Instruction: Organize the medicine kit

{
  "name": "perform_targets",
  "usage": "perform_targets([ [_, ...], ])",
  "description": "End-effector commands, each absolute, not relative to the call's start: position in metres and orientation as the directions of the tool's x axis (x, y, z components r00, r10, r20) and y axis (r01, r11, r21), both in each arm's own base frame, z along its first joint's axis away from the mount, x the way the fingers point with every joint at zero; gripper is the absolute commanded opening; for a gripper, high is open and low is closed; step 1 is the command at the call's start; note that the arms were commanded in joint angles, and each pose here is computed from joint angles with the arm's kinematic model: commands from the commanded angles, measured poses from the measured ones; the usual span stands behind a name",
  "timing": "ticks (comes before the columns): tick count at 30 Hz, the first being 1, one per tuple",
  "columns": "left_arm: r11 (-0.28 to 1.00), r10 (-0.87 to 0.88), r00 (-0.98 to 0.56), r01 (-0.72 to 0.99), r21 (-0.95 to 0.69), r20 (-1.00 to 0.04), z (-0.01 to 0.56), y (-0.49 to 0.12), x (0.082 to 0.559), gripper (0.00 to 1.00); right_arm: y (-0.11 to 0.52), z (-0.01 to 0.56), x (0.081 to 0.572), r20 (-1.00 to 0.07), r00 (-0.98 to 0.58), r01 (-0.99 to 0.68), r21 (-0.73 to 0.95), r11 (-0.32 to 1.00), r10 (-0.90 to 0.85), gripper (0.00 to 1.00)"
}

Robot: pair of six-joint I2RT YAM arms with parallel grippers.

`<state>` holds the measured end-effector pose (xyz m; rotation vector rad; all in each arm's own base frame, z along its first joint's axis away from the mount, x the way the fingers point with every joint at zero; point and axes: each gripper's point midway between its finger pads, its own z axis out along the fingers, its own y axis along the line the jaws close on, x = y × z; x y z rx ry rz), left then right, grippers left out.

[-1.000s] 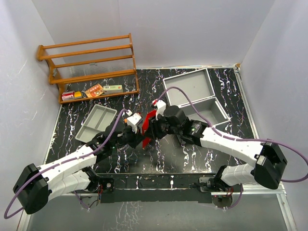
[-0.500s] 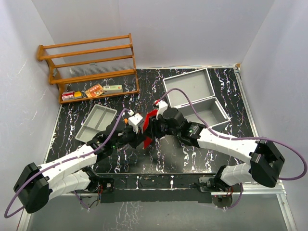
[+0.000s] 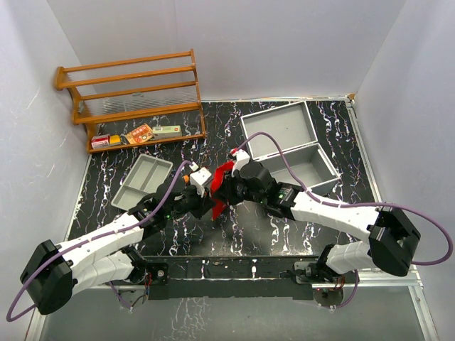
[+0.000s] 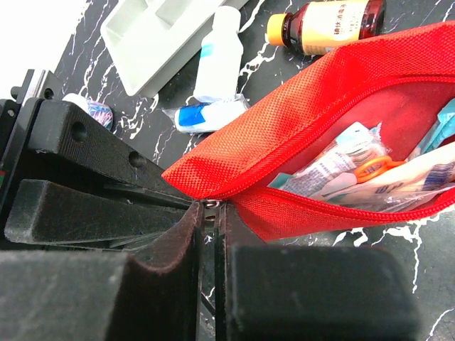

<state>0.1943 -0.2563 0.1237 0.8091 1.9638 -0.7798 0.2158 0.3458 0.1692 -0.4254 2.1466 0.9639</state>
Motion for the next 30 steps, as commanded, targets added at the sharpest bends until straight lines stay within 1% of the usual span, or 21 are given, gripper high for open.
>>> perform_targets([
  [1,0.587,0.208,-0.378,0.786,-0.194,-0.902,0.148,-0.263,0.201,0.00,0.337,0.186,0.232,-0.782,-0.618,-0.526,0.485,0.698,0.078,0.00],
  [7,0.612,0.211,-0.388,0.769,-0.188,-0.897,0.145,-0.259,0.204,0.00,0.325,0.181,0.239,-0.785,-0.611,-0.474,0.465,0.747,0.100,0.00],
  [14,0.656,0.222,-0.411,0.734,-0.176,-0.884,0.137,-0.250,0.208,0.00,0.307,0.163,0.246,-0.784,-0.617,-0.405,0.391,0.826,0.069,0.00],
  [15,0.659,0.222,-0.413,0.731,-0.176,-0.883,0.137,-0.250,0.208,0.00,0.305,0.161,0.247,-0.786,-0.615,-0.398,0.379,0.835,0.063,0.01],
  [18,0.652,0.220,-0.409,0.737,-0.178,-0.886,0.138,-0.250,0.207,0.00,0.299,0.162,0.249,-0.796,-0.603,-0.388,0.358,0.849,0.061,0.09],
  [19,0.648,0.220,-0.408,0.740,-0.180,-0.886,0.138,-0.251,0.206,0.00,0.299,0.164,0.250,-0.801,-0.596,-0.393,0.355,0.848,0.059,0.11],
  [23,0.624,0.217,-0.399,0.759,-0.188,-0.891,0.140,-0.255,0.204,0.00,0.308,0.173,0.246,-0.818,-0.575,-0.466,0.353,0.811,0.026,0.11],
  [26,0.615,0.220,-0.398,0.765,-0.190,-0.891,0.140,-0.257,0.203,0.00,0.317,0.178,0.242,-0.825,-0.565,-0.518,0.364,0.774,0.009,0.06],
  [27,0.614,0.222,-0.398,0.766,-0.189,-0.890,0.140,-0.257,0.203,0.00,0.320,0.179,0.240,-0.826,-0.564,-0.534,0.366,0.762,0.001,0.05],
  [28,0.612,0.221,-0.396,0.768,-0.189,-0.891,0.141,-0.258,0.203,0.00,0.322,0.180,0.238,-0.825,-0.565,-0.551,0.370,0.748,-0.009,0.06],
  [30,0.612,0.221,-0.396,0.768,-0.190,-0.891,0.141,-0.258,0.203,0.00,0.326,0.180,0.234,-0.823,-0.568,-0.574,0.372,0.729,-0.028,0.11],
])
